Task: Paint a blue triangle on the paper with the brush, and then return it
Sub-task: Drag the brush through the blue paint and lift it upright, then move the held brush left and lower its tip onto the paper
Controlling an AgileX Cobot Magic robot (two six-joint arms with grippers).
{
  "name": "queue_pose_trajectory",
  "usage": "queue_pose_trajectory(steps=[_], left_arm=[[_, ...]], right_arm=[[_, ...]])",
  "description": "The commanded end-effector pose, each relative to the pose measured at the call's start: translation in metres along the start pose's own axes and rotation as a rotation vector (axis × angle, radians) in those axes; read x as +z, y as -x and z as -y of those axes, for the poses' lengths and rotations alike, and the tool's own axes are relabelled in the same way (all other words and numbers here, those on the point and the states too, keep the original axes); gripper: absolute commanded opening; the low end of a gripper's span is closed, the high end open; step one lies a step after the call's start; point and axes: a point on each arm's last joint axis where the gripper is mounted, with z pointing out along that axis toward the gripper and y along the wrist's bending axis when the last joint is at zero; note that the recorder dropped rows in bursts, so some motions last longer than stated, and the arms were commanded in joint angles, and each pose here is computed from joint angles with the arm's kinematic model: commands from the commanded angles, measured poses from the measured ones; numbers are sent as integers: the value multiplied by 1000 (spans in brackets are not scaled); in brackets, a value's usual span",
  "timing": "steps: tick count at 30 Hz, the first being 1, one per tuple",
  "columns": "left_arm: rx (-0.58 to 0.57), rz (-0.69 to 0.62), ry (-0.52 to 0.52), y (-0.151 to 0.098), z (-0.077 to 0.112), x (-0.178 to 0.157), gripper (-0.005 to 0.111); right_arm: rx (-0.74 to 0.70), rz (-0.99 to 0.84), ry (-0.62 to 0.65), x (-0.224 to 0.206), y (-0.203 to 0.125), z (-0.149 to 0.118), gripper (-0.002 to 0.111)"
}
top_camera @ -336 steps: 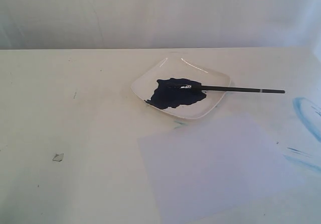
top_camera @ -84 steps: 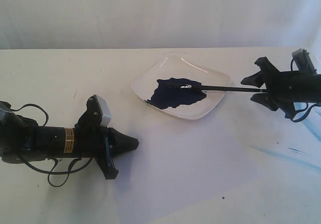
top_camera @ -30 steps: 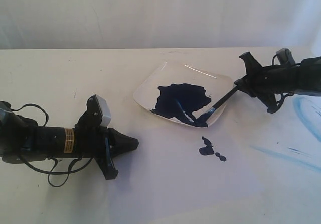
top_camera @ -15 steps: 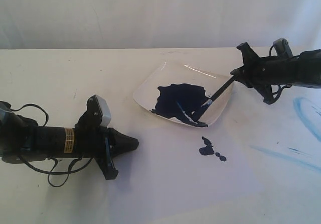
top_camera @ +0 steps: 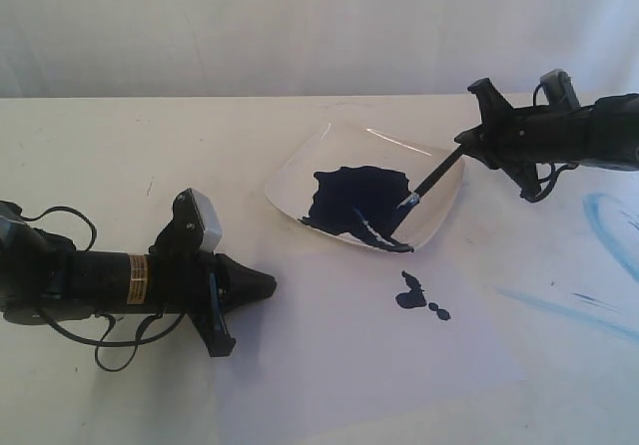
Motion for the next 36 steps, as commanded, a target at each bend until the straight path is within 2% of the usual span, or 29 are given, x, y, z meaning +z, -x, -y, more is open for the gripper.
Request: queue_pose_trajectory(steps=[1, 12, 24, 36], left_arm=[[7, -25, -6, -2, 1, -1, 0], [7, -25, -6, -2, 1, -1, 0], [7, -25, -6, -2, 1, -1, 0], [7, -25, -6, -2, 1, -1, 0]], right_arm=[[-13, -5, 12, 0, 0, -3, 0], [-26, -21, 45, -1, 0, -9, 0], [-151, 3, 119, -10, 9, -34, 0], [-284, -153, 318, -15, -8, -51, 0]])
